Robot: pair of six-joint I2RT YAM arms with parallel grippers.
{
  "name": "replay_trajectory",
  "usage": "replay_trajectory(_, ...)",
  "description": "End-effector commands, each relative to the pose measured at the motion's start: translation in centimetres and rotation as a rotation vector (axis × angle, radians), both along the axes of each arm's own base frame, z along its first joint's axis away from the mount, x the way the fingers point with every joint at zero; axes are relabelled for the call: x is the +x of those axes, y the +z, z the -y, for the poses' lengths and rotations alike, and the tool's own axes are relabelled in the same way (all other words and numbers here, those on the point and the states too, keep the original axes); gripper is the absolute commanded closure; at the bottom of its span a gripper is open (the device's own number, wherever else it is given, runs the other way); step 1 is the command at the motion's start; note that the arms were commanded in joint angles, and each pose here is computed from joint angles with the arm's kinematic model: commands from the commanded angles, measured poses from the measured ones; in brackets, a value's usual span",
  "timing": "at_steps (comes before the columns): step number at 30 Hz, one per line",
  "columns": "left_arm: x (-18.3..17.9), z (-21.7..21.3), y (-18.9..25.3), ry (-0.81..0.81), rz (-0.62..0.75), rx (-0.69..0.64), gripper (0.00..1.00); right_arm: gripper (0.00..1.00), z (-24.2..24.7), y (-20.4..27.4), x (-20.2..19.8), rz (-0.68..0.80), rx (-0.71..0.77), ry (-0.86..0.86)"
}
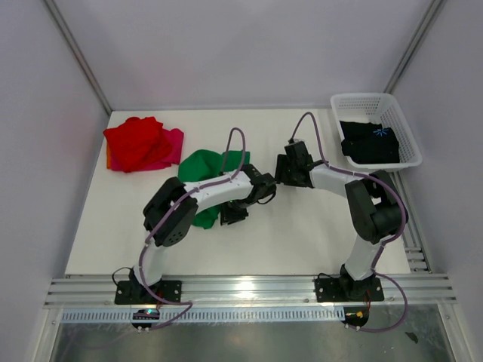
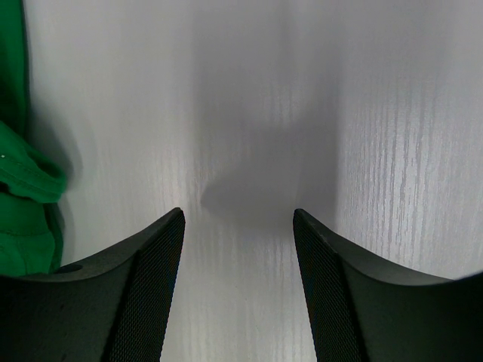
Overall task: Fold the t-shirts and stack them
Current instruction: Flatten out the tshirt
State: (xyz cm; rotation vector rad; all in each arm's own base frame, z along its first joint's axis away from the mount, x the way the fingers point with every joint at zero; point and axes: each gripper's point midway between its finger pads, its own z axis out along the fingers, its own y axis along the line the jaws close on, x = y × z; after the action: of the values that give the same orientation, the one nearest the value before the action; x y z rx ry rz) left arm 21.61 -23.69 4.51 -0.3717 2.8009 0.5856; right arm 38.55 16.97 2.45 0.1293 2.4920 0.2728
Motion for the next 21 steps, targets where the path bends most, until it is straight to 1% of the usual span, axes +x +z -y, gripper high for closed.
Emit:
replay_trajectory(1, -3.8, -6.4, 5.1, 0.026, -0.11, 0.232, 0.68, 0.36, -0.4, -1.6, -1.4, -0.053, 0.016, 0.021)
replay_trajectory(5, -3.8, -7.3, 4.8, 0.012, -0.108, 0.274, 0.68, 0.36, -0.2, -1.6, -1.5, -0.054, 0.011, 0.021)
replay_trajectory(9, -2.8, -7.3, 4.8, -0.015, -0.086, 0.298, 0.68, 0.36, -0.2, -1.7, -1.6, -0.058, 0.008, 0.02)
replay_trajectory(14, -1.4, -8.4, 4.7, -0.03, -0.058, 0.354, 0.67, 0.36, 0.0, -1.7, -1.7, -0.056, 0.0, 0.02)
replay_trajectory(21, -0.8, -9.2, 4.3, -0.035, -0.069, 0.393, 0.67, 0.36, 0.2, -1.6, -1.6, -0.052, -0.012, 0.02)
